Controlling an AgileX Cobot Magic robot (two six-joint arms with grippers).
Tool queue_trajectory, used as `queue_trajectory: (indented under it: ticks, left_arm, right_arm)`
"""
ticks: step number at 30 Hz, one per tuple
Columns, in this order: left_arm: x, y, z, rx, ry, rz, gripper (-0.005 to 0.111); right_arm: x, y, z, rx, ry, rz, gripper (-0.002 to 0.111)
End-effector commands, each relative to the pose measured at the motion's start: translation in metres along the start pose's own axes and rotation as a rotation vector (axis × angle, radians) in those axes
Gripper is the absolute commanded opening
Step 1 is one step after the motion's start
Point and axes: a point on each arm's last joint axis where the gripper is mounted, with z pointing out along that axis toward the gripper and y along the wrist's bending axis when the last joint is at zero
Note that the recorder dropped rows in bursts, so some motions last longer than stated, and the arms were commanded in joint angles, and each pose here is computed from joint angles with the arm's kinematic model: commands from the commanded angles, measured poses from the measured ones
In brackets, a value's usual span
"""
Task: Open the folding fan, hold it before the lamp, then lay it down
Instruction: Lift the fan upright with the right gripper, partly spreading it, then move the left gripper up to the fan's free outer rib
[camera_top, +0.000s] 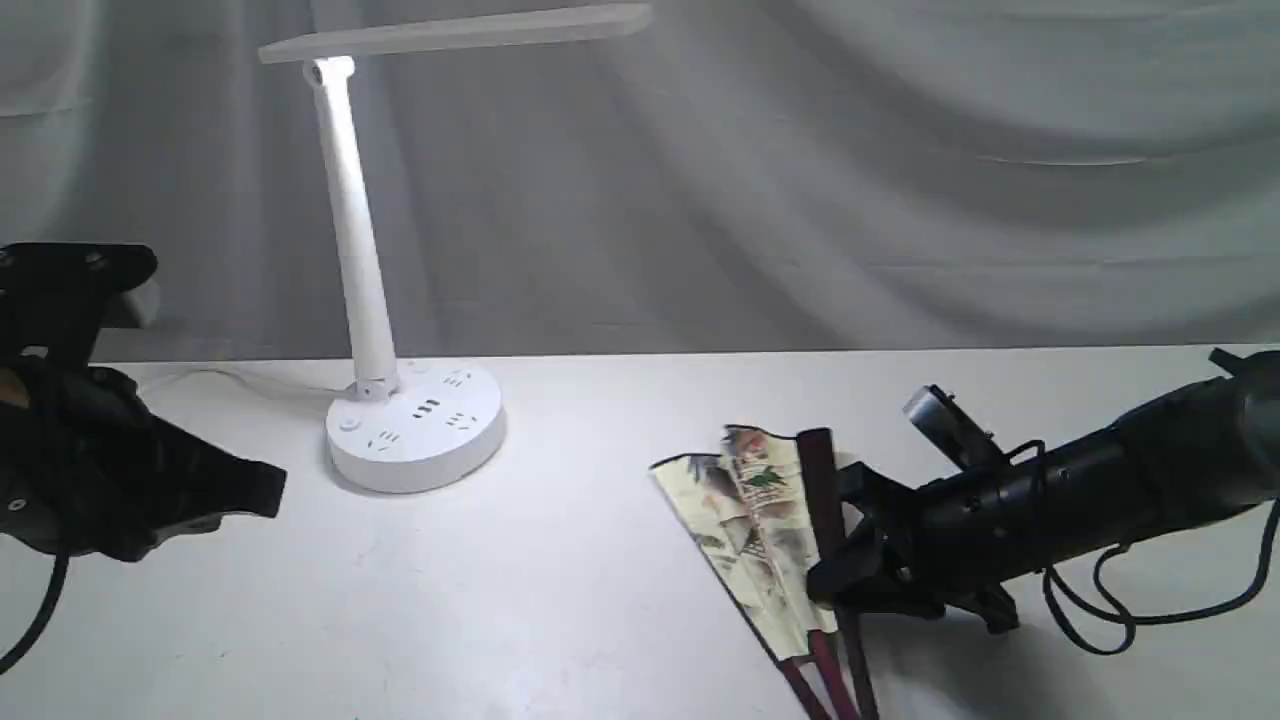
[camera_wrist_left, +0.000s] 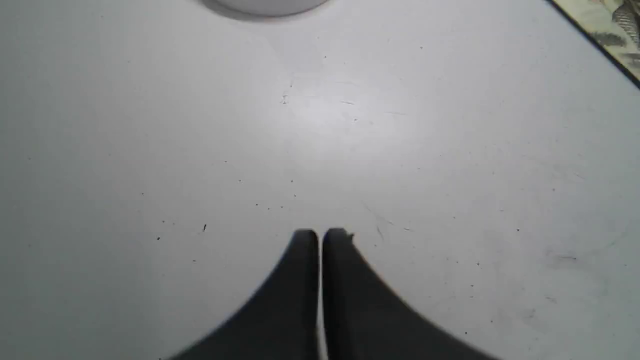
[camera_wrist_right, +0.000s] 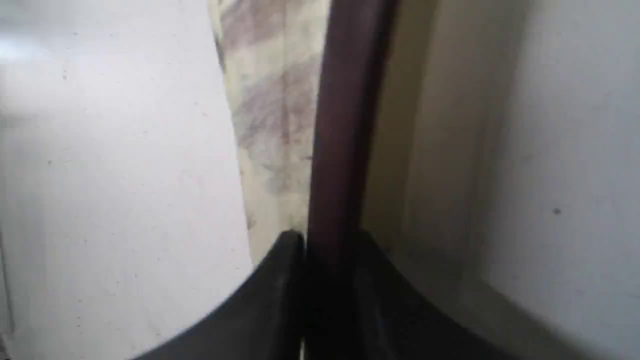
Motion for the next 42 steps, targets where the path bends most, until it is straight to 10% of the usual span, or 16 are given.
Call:
queue_trajectory:
  ticks: [1, 20, 33, 42]
  left_arm:
    - [-0.006, -0.002, -0.001, 0.008, -0.054, -0.001, 0.000]
    - [-0.029, 0.000, -0.006, -0.026, -0.305, 0.079, 0.000]
    - [-0.012, -0.003, 0.019, 0.019, -0.333, -0.075, 0.000]
    - [-0.001, -0.042, 0.046, 0.099, -0.338, -0.003, 0.000]
  right_arm:
    - [0.001, 0.004, -0.004, -0.017, 0.004, -0.055, 0.000]
    - [0.004, 0.105, -0.096, -0.312, -0.040, -0.228, 0.000]
    - [-0.008, 0.080, -0.146, -0.286, -0.178, -0.161, 0.000]
    - [-0.013, 0.071, -0.137, -0.325, -0.197, -0.135, 0.000]
